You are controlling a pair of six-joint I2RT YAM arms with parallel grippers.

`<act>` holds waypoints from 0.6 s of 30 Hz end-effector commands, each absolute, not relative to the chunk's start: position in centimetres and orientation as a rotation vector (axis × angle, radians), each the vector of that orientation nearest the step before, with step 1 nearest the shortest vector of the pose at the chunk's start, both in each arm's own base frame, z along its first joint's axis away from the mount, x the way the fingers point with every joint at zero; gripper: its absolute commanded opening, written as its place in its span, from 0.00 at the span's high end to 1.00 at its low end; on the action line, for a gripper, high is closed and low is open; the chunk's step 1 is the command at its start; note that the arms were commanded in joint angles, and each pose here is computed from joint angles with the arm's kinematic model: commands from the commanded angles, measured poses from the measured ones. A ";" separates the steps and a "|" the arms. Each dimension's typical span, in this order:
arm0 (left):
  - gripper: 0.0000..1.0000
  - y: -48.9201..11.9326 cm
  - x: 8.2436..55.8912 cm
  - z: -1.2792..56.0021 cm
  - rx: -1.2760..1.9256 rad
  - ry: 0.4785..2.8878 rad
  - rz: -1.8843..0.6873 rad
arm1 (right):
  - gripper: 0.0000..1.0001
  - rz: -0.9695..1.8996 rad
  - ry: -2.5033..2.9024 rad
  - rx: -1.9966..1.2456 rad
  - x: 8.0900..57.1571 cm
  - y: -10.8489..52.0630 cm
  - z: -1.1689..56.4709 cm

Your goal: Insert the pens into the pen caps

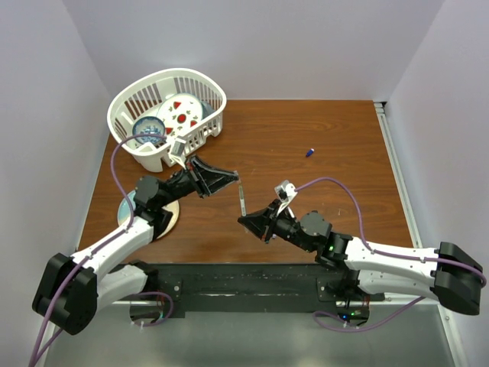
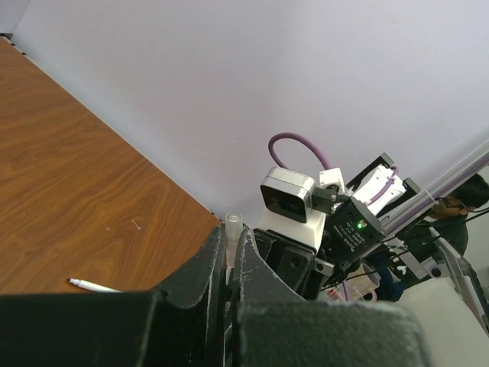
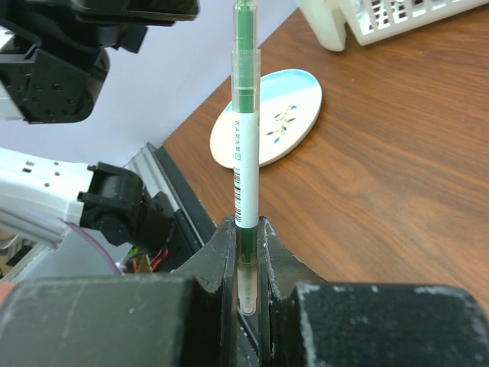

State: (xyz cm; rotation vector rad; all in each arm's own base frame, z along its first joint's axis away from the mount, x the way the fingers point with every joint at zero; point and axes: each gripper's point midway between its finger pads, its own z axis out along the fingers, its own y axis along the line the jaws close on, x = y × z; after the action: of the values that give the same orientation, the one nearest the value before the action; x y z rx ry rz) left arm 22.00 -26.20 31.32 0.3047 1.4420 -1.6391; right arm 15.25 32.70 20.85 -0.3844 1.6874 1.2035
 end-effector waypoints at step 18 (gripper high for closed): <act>1.00 -26.3 22.3 32.4 0.357 1.411 -1.578 | 1.00 1.289 1.589 -0.356 15.1 33.2 24.6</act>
State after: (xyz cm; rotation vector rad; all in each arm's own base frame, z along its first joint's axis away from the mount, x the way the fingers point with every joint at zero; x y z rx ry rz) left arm 22.32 -26.31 30.42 0.3074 1.4821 -1.6132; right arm 15.08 32.79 20.95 -0.3883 1.6858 1.2161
